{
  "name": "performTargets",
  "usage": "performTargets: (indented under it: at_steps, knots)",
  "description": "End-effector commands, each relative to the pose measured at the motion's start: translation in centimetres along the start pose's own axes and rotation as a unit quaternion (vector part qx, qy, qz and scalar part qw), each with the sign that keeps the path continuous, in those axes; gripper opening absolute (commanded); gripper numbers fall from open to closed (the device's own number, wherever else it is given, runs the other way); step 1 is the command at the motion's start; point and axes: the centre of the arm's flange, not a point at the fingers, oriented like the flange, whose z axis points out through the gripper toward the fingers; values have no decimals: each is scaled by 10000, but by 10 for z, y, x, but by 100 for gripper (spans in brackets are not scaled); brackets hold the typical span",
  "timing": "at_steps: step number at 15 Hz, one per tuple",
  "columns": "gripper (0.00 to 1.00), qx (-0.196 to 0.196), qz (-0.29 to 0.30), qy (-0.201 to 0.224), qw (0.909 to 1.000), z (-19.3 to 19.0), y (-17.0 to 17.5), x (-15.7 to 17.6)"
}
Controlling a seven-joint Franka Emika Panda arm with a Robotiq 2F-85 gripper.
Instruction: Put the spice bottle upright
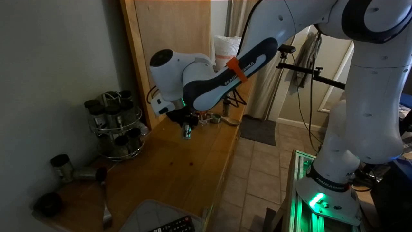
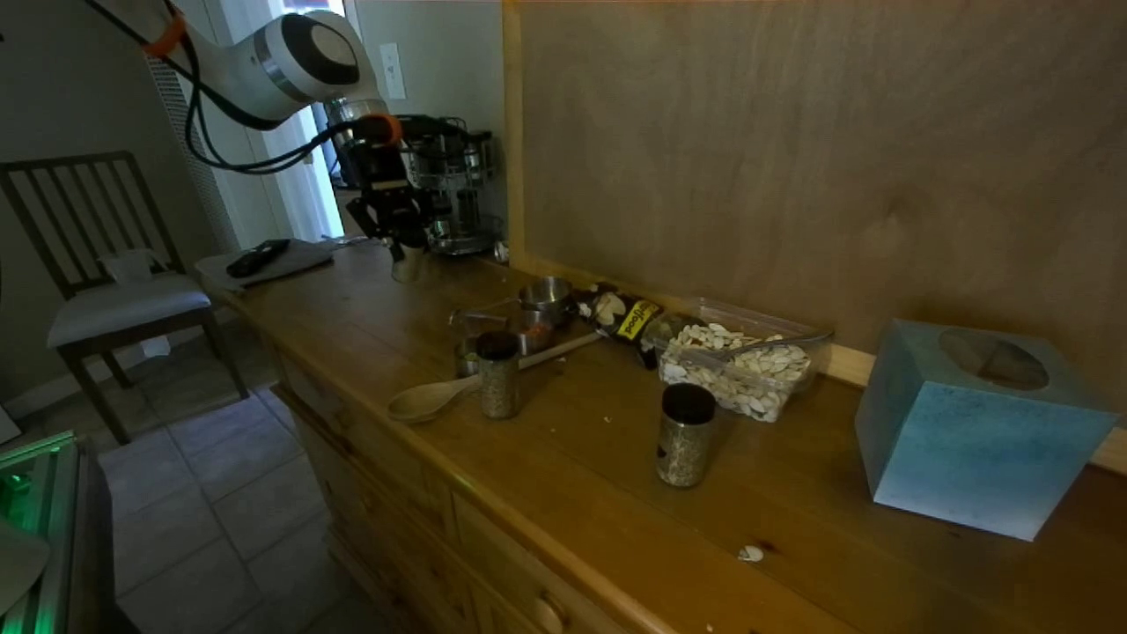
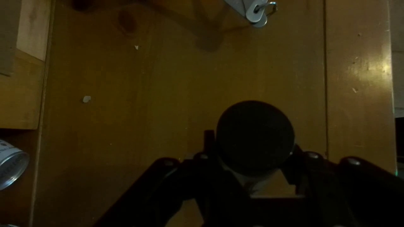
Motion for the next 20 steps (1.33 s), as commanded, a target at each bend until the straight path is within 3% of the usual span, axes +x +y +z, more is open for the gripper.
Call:
performTargets:
  at_steps: [1,5,11,20]
  knots:
    - [24,124,-41,-172,9998,3,4,7]
    - [24,392,-1,-606,9974,7,2,21]
    - [24,86,362,-1476,9883,0,-4,31]
    - [24,-132,347,-1885,9814,36,10,47]
